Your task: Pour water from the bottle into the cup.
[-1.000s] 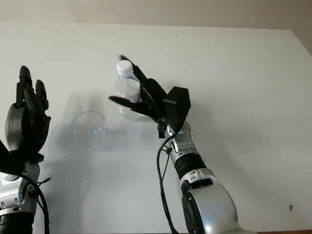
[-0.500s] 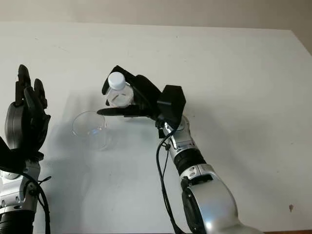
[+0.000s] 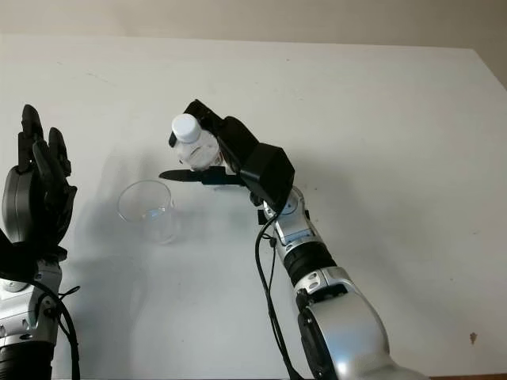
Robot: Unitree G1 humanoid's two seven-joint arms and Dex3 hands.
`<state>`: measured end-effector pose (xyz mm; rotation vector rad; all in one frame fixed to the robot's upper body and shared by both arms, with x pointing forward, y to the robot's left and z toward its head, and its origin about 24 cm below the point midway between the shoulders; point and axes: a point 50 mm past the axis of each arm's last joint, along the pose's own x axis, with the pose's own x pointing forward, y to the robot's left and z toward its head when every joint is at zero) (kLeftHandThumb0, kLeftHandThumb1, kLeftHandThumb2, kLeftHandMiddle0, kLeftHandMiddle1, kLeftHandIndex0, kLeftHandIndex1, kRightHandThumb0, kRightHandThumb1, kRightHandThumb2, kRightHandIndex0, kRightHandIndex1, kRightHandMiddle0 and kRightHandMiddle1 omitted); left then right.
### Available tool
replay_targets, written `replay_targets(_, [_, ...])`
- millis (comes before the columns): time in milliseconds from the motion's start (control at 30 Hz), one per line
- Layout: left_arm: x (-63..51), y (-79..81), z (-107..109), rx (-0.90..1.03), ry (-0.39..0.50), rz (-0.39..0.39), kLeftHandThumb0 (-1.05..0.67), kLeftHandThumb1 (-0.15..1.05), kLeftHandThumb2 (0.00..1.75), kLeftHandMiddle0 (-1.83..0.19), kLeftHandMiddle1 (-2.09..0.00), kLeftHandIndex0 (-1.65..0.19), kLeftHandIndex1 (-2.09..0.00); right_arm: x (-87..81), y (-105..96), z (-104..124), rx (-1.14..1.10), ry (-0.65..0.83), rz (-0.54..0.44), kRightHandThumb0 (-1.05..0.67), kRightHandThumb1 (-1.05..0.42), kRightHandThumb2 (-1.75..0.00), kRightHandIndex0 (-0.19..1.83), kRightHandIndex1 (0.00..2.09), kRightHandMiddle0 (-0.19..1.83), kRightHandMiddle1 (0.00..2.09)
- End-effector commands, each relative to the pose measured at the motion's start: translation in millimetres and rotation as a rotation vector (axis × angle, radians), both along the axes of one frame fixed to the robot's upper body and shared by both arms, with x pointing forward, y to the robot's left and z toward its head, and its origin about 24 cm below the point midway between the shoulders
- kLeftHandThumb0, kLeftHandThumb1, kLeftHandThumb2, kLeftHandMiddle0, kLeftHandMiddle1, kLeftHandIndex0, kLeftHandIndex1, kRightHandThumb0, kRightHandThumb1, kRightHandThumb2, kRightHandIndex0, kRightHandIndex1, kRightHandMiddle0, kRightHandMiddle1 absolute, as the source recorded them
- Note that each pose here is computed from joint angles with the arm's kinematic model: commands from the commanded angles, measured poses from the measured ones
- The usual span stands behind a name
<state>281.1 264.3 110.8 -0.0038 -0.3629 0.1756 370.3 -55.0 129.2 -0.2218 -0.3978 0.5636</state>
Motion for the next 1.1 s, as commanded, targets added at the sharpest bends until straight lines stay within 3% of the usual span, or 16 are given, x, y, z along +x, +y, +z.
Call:
replay_targets(0, [-2.6, 3.6, 0, 0.017, 0.003, 0.005, -0.8, 1.05, 0.73, 0.17, -0.06, 0.19, 0.0, 4.6, -5, 12, 0.015, -0.039, -0.023, -0.17, -1.05, -0.2, 1.81, 2.09, 1.82, 2.09])
replay_targets(300, [-1.9, 1.6, -1, 0.014, 0.007, -0.002, -0.8, 1.05, 0.72, 0.17, -0.05, 0.19, 0.0, 17.7, -15, 54, 0.006, -0.19, -0.11, -0.16, -1.05, -0.21, 1.37, 2.09, 1.39, 2.09])
replay_targets(633, [-2.5, 0.1, -3, 0.01, 0.009, 0.003, -0.81, 1.05, 0.73, 0.17, -0.05, 0.19, -0.01, 13.1, 6, 68, -0.196, -0.387, -0.072, -0.1, -1.05, -0.19, 1.24, 2.09, 1.17, 2.09])
replay_targets(733, [-2.7, -0.3, -3, 0.005, 0.006, 0.002, -0.79, 1.05, 0.73, 0.17, -0.05, 0.19, -0.01, 10.3, 13, 72, -0.296, -0.494, -0.088, -0.08, -1.05, -0.16, 1.19, 2.09, 0.96, 2.09])
replay_targets(967, [-3.3, -2.0, -4, 0.007, 0.006, 0.003, -0.79, 1.05, 0.74, 0.17, -0.05, 0.19, -0.01, 4.9, 25, 78, -0.522, -0.827, -0.158, -0.07, -0.99, -0.15, 1.18, 2.09, 0.89, 2.09])
replay_targets(1000, [-3.3, -2.2, -4, 0.005, 0.005, 0.004, -0.79, 1.05, 0.74, 0.17, -0.05, 0.19, -0.01, 4.1, 26, 78, -0.546, -0.879, -0.165, -0.07, -0.93, -0.26, 1.18, 2.09, 0.87, 2.09])
replay_targets(1033, [-3.2, -2.3, -4, 0.004, 0.005, 0.004, -0.79, 1.05, 0.74, 0.17, -0.05, 0.19, -0.01, 3.8, 27, 78, -0.57, -0.92, -0.171, -0.06, -0.76, -0.58, 1.18, 2.09, 0.86, 2.09])
replay_targets(1067, [-3.3, -2.5, -4, 0.0, 0.005, 0.002, -0.79, 1.05, 0.73, 0.17, -0.05, 0.19, -0.01, 3.6, 28, 77, -0.588, -0.951, -0.175, -0.07, -0.66, -0.77, 1.16, 2.09, 0.83, 2.09])
